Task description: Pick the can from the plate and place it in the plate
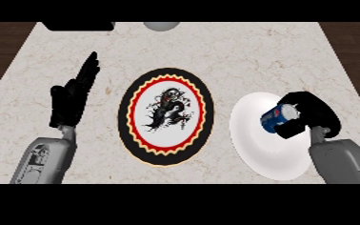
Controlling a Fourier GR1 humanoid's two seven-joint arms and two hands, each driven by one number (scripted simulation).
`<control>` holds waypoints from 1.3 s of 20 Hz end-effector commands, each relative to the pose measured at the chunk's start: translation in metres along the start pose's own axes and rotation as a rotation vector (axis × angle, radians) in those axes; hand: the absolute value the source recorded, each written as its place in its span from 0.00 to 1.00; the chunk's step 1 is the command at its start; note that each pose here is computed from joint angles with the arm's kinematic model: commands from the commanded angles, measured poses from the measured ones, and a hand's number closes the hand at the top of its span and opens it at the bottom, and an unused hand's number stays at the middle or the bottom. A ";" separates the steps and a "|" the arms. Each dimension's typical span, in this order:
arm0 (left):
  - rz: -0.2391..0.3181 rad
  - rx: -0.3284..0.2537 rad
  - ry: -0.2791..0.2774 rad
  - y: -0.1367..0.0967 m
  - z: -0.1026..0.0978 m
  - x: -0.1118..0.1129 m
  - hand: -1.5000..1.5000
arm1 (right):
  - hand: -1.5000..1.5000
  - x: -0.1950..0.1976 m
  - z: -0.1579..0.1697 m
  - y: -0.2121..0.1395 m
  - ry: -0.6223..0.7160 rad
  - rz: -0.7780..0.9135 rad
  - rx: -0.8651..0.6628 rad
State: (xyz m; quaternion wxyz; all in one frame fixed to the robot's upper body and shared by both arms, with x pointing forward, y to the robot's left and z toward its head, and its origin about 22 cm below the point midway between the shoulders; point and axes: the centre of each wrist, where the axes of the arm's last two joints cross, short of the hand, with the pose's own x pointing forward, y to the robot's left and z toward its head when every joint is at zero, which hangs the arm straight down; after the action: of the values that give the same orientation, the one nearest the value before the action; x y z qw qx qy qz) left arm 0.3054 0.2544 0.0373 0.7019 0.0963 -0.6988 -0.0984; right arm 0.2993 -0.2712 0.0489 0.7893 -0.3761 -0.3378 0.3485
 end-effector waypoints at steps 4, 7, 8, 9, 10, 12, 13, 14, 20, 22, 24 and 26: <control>0.007 -0.010 -0.009 -0.005 0.009 0.002 0.50 | 1.00 0.004 -0.007 -0.006 -0.022 0.012 -0.067; -0.017 0.010 0.000 0.006 0.008 0.006 0.50 | 1.00 -0.033 0.026 0.046 -0.130 0.109 -0.052; -0.002 0.021 0.011 0.003 -0.011 0.018 0.50 | 1.00 -0.034 0.033 0.039 -0.189 0.163 -0.032; -0.005 0.037 0.016 0.010 -0.003 -0.012 0.50 | 1.00 -0.041 0.041 0.069 -0.225 0.187 -0.038; 0.013 -0.001 -0.004 0.004 0.007 -0.006 0.50 | 1.00 -0.047 0.052 0.078 -0.259 0.241 -0.033; -0.004 0.011 -0.011 -0.003 0.001 0.003 0.50 | 1.00 -0.059 0.052 0.061 -0.275 0.217 -0.119; 0.010 0.017 0.000 0.009 0.000 0.005 0.50 | 1.00 -0.061 0.059 0.052 -0.293 0.202 -0.178; -0.015 0.007 -0.005 -0.006 0.018 0.006 0.50 | 1.00 -0.050 0.073 0.062 -0.298 0.187 -0.209; -0.005 0.018 0.021 0.012 0.010 -0.011 0.50 | 1.00 -0.029 0.102 0.013 -0.571 0.020 -0.549; -0.010 0.038 0.001 0.009 0.002 0.006 0.50 | 1.00 -0.023 0.114 0.019 -0.631 -0.003 -0.579; 0.003 0.016 0.011 0.011 -0.004 -0.003 0.50 | 1.00 -0.010 0.131 0.009 -0.701 -0.005 -0.573; 0.004 0.029 0.000 0.006 0.013 -0.004 0.50 | 1.00 -0.007 0.141 -0.004 -0.813 -0.041 -0.597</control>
State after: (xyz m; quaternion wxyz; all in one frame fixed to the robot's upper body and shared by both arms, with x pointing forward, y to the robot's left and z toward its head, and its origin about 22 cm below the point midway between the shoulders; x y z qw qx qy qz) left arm 0.3006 0.2606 0.0374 0.7025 0.1043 -0.6980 -0.0913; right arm 0.1926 -0.2343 0.0933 0.5105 -0.4370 -0.6514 0.3522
